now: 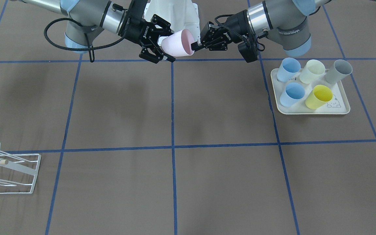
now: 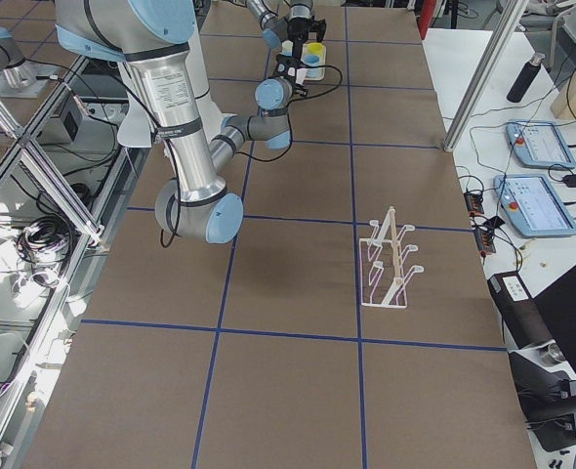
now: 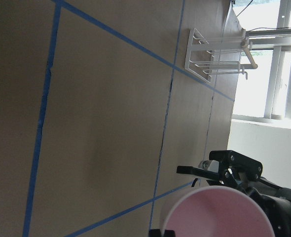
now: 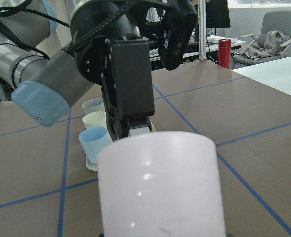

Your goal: Transfer IKEA cup to right arm and place on rack

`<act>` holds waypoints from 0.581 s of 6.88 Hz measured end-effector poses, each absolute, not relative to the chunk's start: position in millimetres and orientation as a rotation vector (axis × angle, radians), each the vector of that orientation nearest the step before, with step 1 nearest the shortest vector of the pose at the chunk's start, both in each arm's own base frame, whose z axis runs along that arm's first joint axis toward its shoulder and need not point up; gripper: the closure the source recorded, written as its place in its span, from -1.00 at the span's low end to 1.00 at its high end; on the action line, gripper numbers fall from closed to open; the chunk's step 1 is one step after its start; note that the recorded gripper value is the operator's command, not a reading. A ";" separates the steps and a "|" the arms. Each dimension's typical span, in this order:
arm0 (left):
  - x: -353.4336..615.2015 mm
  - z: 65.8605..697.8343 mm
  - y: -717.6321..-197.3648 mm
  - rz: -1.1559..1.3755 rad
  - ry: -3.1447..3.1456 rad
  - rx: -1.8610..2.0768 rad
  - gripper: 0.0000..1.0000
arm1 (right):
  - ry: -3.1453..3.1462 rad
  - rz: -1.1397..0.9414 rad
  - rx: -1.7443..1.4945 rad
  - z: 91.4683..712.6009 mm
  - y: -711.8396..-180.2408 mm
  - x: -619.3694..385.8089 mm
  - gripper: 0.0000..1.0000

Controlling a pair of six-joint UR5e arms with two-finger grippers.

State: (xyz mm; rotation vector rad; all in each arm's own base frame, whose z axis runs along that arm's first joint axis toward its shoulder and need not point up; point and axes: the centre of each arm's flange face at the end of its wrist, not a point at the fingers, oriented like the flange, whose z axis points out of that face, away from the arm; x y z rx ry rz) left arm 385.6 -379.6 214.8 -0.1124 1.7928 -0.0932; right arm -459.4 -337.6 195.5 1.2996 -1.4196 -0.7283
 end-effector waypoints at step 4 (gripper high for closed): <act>385.3 211.6 -378.6 -0.081 1.797 -0.105 -1.00 | -1.421 -0.726 1.298 195.4 -337.5 -458.8 -0.04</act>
